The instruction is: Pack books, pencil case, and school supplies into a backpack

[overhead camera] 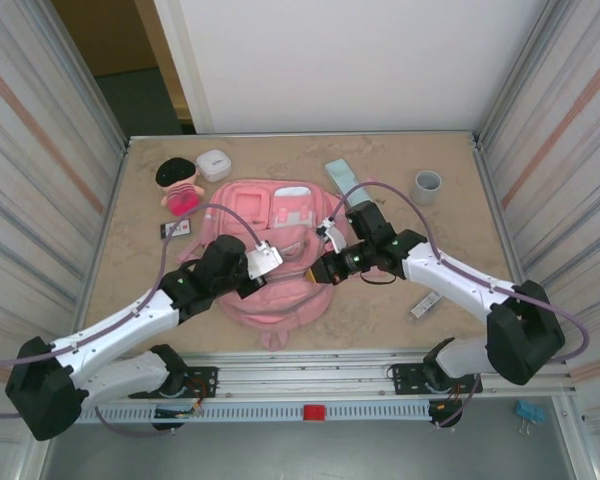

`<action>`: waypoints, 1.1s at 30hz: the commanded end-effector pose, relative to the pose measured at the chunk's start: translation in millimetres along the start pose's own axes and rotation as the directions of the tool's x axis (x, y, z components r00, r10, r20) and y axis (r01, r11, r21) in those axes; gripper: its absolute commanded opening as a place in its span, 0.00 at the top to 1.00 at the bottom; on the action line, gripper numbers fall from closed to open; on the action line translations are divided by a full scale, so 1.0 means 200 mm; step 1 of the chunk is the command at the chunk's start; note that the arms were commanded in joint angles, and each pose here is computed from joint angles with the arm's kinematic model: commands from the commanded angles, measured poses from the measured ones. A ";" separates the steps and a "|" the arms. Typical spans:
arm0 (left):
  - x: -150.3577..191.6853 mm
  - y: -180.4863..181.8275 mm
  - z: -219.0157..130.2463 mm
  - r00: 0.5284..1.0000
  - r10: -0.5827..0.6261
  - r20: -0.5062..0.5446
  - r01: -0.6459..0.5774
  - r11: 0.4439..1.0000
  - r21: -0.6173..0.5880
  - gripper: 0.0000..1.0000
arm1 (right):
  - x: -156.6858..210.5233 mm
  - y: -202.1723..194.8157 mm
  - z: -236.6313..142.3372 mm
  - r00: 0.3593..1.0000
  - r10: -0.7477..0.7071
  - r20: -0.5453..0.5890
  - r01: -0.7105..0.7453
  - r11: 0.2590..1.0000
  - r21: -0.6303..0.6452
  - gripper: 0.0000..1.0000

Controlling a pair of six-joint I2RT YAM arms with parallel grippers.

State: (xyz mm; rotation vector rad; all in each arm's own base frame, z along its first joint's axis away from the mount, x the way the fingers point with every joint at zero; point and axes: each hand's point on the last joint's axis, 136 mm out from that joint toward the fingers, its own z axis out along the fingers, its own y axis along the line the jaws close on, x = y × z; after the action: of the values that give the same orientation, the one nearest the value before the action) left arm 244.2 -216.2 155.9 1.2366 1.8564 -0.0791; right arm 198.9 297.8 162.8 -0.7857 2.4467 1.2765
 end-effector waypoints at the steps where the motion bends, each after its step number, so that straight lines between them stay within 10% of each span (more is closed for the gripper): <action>1: -0.26 0.20 -0.06 0.981 -0.098 0.169 0.125 0.980 -0.153 1.00 | -0.01 0.12 0.00 0.996 0.083 0.037 -0.081 0.996 -0.038 1.00; 12: -0.30 0.14 -0.04 0.968 -0.082 0.237 0.111 0.988 -0.112 1.00 | -0.05 0.19 0.06 0.975 0.178 0.130 -0.181 0.983 0.013 1.00; 21: -0.29 0.07 -0.07 0.941 -0.005 0.339 0.000 1.000 0.015 1.00 | 0.00 0.01 -0.13 0.834 0.509 0.211 -0.520 0.854 -0.007 0.47; 33: -0.32 -0.05 -0.11 0.906 0.085 0.414 -0.146 0.982 0.120 1.00 | -0.20 -0.06 -0.16 0.687 0.663 0.296 -0.630 0.747 -0.212 0.40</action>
State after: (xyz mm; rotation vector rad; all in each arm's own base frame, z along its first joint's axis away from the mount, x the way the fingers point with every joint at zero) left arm 238.4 -236.4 162.8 1.3134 1.6605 -0.3079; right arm 232.7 271.1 182.9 0.2962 2.4772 1.4846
